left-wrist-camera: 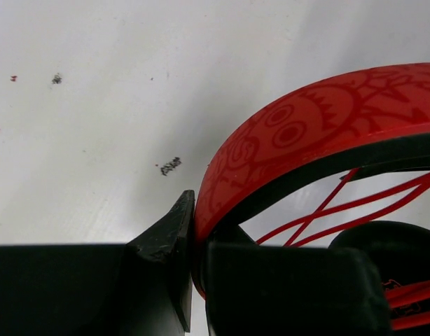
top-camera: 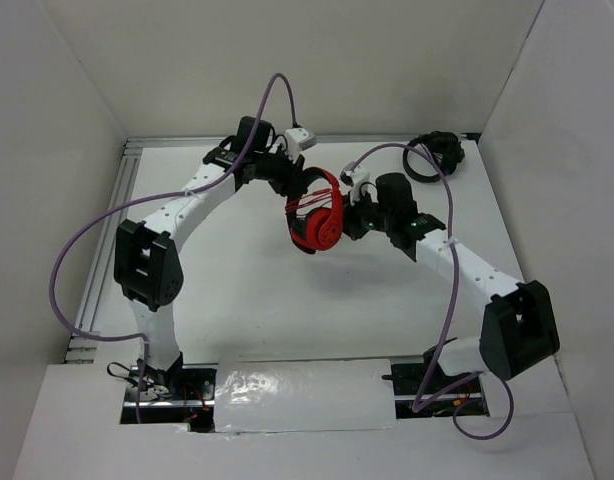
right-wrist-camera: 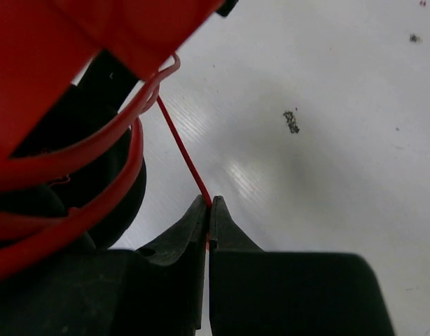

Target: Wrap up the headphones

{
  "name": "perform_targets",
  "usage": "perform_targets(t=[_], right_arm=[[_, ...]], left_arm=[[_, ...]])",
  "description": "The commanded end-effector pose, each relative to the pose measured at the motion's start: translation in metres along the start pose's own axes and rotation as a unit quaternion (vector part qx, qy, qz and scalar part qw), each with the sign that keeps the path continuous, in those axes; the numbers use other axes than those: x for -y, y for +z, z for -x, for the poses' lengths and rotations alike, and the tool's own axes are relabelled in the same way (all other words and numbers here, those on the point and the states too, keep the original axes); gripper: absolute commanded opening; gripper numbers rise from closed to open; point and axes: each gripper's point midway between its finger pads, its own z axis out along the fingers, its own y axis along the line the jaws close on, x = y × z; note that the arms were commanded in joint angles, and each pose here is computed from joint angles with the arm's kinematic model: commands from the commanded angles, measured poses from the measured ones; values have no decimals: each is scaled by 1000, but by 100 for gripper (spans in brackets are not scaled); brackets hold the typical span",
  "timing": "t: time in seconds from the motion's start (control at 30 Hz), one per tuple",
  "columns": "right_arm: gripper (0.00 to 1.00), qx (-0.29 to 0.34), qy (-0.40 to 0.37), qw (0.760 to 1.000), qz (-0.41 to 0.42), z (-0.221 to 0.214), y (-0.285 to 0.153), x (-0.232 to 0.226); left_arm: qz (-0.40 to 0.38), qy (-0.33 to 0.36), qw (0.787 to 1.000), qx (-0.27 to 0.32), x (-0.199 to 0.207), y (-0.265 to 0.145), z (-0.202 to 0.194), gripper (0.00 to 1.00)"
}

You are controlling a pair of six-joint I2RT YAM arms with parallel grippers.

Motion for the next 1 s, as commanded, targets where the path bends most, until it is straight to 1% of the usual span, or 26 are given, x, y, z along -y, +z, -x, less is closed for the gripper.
perform_targets(t=[0.0, 0.1, 0.13, 0.17, 0.2, 0.23, 0.3, 0.37, 0.4, 0.47, 0.5, 0.53, 0.57, 0.6, 0.63, 0.67, 0.7, 0.73, 0.77, 0.8, 0.83, 0.87, 0.9, 0.93, 0.97], right_arm=[[0, -4, -28, 999, -31, 14, 0, 21], [0, -14, 1, 998, -58, 7, 1, 41], [0, -19, 20, 998, -58, 5, 3, 46], [0, -21, 40, 996, -71, 2, 0, 55], [0, -27, 76, 993, -88, -3, -4, 64], [0, -28, 92, 991, -96, -6, -4, 66], [0, -42, 158, 978, -127, -26, -13, 74], [0, -34, 211, 962, -169, -34, -26, 81], [0, -45, 233, 954, -182, -52, -30, 80], [0, -49, 278, 931, -232, -71, -44, 84], [0, -43, 319, 913, -252, -83, -53, 79], [0, -40, 344, 896, -277, -93, -61, 82], [0, -23, 372, 870, -322, -100, -75, 89], [0, -36, 397, 850, -346, -127, -84, 93], [0, -37, 412, 838, -356, -136, -90, 94], [0, -44, 433, 824, -362, -151, -101, 94], [0, -46, 441, 818, -365, -156, -107, 94], [0, -46, 453, 808, -374, -162, -113, 94], [0, -56, 468, 795, -382, -173, -120, 91], [0, -48, 494, 775, -391, -181, -126, 88], [0, -43, 521, 753, -401, -190, -133, 87], [0, -47, 546, 731, -407, -200, -138, 77], [0, -32, 551, 726, -411, -197, -143, 81], [0, -43, 587, 700, -405, -221, -140, 68], [0, -45, 595, 695, -401, -229, -141, 62]], left_arm=[[55, 93, 994, -17, -36, 8, -9, 0], [58, 96, 993, -29, -46, 22, -21, 0], [60, 85, 994, -22, -48, 22, -13, 0], [35, 68, 996, -35, -43, 32, -24, 0], [3, 61, 997, -36, -33, 40, -26, 0], [1, 59, 998, -38, -32, 43, -28, 0], [-7, 58, 997, -44, -24, 54, -34, 0], [-17, 78, 996, -47, -7, 70, -36, 0], [-31, 88, 994, -51, 11, 80, -39, 0], [-48, 103, 992, -52, 31, 91, -38, 0], [-55, 113, 991, -53, 41, 96, -36, 0], [-69, 125, 988, -59, 60, 106, -39, 0], [-71, 131, 987, -61, 69, 112, -40, 0], [-78, 143, 985, -62, 83, 122, -40, 0], [-82, 145, 984, -66, 88, 128, -42, 0], [-84, 149, 983, -61, 96, 131, -32, 0], [-88, 151, 982, -66, 103, 136, -34, 0], [-92, 155, 980, -82, 113, 150, -46, 0], [-91, 162, 979, -84, 119, 158, -47, 0], [-95, 180, 976, -80, 134, 166, -43, 0], [-81, 188, 974, -95, 133, 180, -55, 0], [-76, 197, 973, -97, 136, 187, -57, 0], [-80, 213, 970, -88, 152, 195, -52, 0], [-86, 219, 967, -95, 156, 205, -61, 0], [-93, 228, 966, -84, 165, 209, -54, 0]])
